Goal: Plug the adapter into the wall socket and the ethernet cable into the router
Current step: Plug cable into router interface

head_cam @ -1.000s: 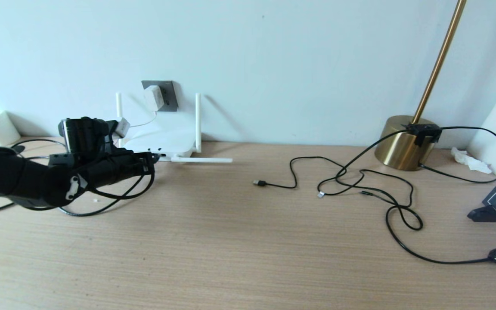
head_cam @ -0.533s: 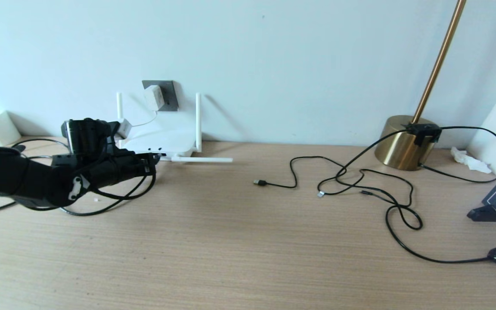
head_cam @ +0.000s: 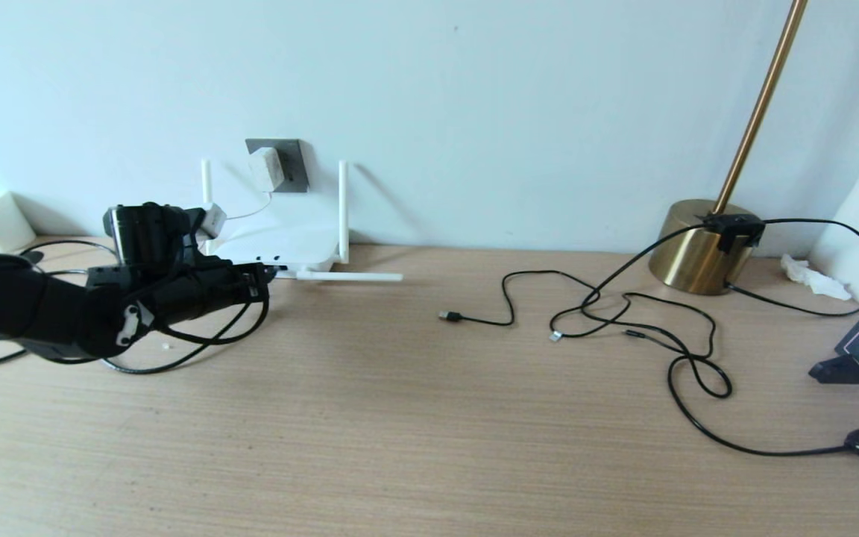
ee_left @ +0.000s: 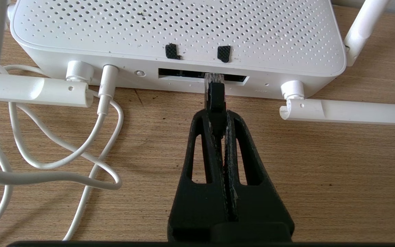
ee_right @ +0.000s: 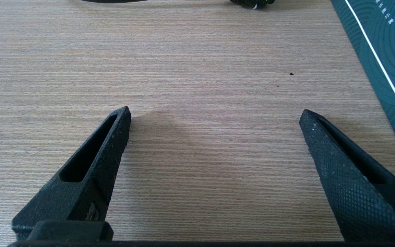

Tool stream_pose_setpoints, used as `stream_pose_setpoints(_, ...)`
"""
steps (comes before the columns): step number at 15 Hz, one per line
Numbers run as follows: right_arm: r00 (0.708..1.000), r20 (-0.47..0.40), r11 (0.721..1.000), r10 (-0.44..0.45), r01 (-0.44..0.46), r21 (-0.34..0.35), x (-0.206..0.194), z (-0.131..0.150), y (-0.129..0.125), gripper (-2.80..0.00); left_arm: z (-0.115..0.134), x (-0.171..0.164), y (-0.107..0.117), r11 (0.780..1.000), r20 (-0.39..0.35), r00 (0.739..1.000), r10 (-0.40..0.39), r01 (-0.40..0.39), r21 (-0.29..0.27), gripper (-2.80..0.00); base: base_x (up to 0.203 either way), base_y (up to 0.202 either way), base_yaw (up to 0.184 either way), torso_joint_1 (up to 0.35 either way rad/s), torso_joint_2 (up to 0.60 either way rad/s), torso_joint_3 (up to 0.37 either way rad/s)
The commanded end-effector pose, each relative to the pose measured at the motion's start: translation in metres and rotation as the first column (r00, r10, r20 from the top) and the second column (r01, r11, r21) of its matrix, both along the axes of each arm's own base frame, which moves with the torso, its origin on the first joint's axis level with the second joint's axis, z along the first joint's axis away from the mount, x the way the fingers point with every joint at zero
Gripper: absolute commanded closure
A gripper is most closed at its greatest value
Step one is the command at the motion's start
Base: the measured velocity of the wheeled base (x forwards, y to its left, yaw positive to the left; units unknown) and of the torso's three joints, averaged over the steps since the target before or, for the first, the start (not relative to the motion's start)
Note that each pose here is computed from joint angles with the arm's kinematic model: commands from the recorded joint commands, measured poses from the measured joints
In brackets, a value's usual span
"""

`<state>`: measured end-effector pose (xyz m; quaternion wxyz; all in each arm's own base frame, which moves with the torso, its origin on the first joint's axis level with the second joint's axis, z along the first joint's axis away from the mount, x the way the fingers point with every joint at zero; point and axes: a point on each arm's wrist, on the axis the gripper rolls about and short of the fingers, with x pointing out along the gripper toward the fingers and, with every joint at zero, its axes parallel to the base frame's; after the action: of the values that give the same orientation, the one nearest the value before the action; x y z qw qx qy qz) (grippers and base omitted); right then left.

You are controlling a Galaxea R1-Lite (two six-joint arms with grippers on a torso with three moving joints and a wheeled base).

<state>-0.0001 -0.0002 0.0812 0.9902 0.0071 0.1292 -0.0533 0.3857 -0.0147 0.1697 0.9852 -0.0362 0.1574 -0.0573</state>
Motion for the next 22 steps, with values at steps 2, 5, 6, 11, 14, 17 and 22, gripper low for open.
stream_pose_setpoints(2, 1.0, -0.007, 1.0, 0.0, 0.0, 0.0, 0.0, -0.0021, 0.0, -2.8, 0.0011, -0.0003, 0.0001, 1.0, 0.004, 1.0, 0.001, -0.001, -0.001, 0.0, 0.0, 0.0, 0.0, 0.0, 0.0, 0.0)
stream_pose_setpoints(5, 1.0, -0.007, 1.0, 0.0, 0.0, 0.0, 0.0, -0.0022, 0.0, -2.8, 0.0024, -0.0013, 0.0002, 1.0, 0.007, 1.0, 0.001, -0.001, -0.001, 0.0, 0.0, 0.0, 0.0, 0.0, 0.0, 0.0)
stream_pose_setpoints(6, 1.0, -0.006, 1.0, -0.001, 0.001, 0.0, 0.0, -0.0018, 0.0, -2.8, 0.0031, -0.0015, 0.0002, 1.0, 0.009, 1.0, 0.001, -0.001, -0.001, 0.0, 0.0, 0.0, 0.0, 0.0, 0.0, 0.0)
stream_pose_setpoints(11, 1.0, -0.007, 1.0, 0.0, 0.0, 0.0, 0.0, -0.0022, 0.0, -2.8, 0.0027, -0.0017, 0.0002, 1.0, 0.007, 1.0, 0.001, -0.001, -0.001, 0.0, 0.0, 0.0, 0.0, 0.0, 0.0, 0.0)
stream_pose_setpoints(14, 1.0, -0.007, 1.0, 0.0, 0.0, 0.001, 0.0, -0.0021, 0.0, -2.8, 0.0016, -0.0016, 0.0014, 1.0, 0.004, 1.0, 0.004, -0.004, -0.001, 0.0, 0.0, 0.0, 0.0, 0.0, 0.0, 0.0)
stream_pose_setpoints(17, 1.0, -0.006, 1.0, 0.0, 0.0, 0.0, -0.0001, -0.0021, 0.0, -2.8, 0.0033, -0.0024, 0.0023, 1.0, 0.008, 1.0, 0.006, -0.006, -0.001, 0.0, 0.0, 0.0, 0.0, 0.0, 0.0, 0.0)
stream_pose_setpoints(22, 1.0, -0.006, 1.0, -0.001, 0.001, 0.0, -0.0001, -0.002, 0.0, -2.8, 0.0016, -0.003, 0.0034, 1.0, 0.001, 1.0, 0.007, -0.007, 0.004, 0.0, 0.0, 0.0, 0.0, 0.0, 0.0, 0.0)
